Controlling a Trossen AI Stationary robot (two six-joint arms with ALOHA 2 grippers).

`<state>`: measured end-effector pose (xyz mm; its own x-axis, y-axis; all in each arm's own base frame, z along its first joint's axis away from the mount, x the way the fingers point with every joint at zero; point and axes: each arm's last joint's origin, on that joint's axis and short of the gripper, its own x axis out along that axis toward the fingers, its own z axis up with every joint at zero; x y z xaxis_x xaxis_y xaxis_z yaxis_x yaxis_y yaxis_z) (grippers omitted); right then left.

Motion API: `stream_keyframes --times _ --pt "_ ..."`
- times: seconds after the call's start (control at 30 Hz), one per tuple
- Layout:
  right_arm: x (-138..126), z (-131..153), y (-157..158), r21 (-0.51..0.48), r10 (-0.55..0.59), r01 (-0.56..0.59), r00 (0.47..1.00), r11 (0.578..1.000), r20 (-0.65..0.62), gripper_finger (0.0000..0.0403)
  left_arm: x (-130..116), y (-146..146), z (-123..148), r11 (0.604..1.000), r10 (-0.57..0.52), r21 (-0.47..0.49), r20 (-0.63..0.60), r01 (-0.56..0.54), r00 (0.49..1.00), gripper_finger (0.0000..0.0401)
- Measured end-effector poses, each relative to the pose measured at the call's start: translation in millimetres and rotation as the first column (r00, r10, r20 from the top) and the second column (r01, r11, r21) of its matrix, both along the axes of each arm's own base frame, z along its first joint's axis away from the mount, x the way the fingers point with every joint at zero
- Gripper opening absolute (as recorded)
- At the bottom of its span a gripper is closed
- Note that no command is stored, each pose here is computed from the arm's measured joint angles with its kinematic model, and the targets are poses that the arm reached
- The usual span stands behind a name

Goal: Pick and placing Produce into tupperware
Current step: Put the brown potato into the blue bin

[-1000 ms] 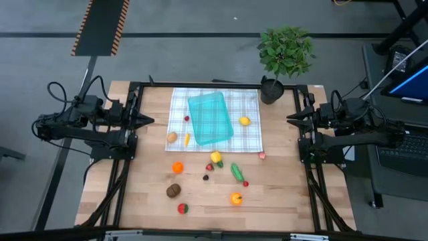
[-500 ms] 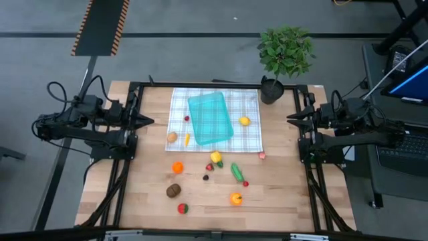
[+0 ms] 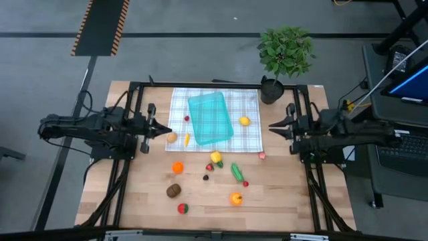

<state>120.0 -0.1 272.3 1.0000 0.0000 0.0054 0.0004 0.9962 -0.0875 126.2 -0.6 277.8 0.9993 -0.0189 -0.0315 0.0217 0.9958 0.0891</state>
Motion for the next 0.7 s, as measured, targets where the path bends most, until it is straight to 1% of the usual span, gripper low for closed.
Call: stream_keyframes --times 0.07,0.2,0.37,0.6,0.7 --pt "3.1 -12.5 -0.3 0.001 -0.013 0.013 1.000 1.000 0.016 0.0062 3.1 0.0 -11.6 1.000 0.001 0.000 0.021 -0.001 1.000 0.0000" --pt "6.2 -33.8 -2.6 0.009 -0.090 0.089 0.995 0.996 0.040 0.0062 6.4 0.0 -35.7 1.000 0.001 -0.002 0.040 -0.001 0.999 0.0000" --pt "7.2 -49.6 -2.8 0.014 -0.095 0.095 0.995 0.995 0.033 0.0062 7.0 0.1 -59.9 1.000 0.005 -0.004 0.017 -0.005 1.000 0.0000" --pt "7.3 -52.2 -2.8 0.034 -0.095 0.095 0.995 0.995 0.027 0.0062 6.9 2.7 -62.8 0.996 0.093 0.001 0.013 -0.093 0.996 0.0000" --pt "7.3 -52.3 -2.8 0.008 -0.095 0.095 0.995 0.995 0.026 0.0062 6.9 3.4 -62.8 0.993 0.118 0.001 0.013 -0.118 0.993 0.0000"
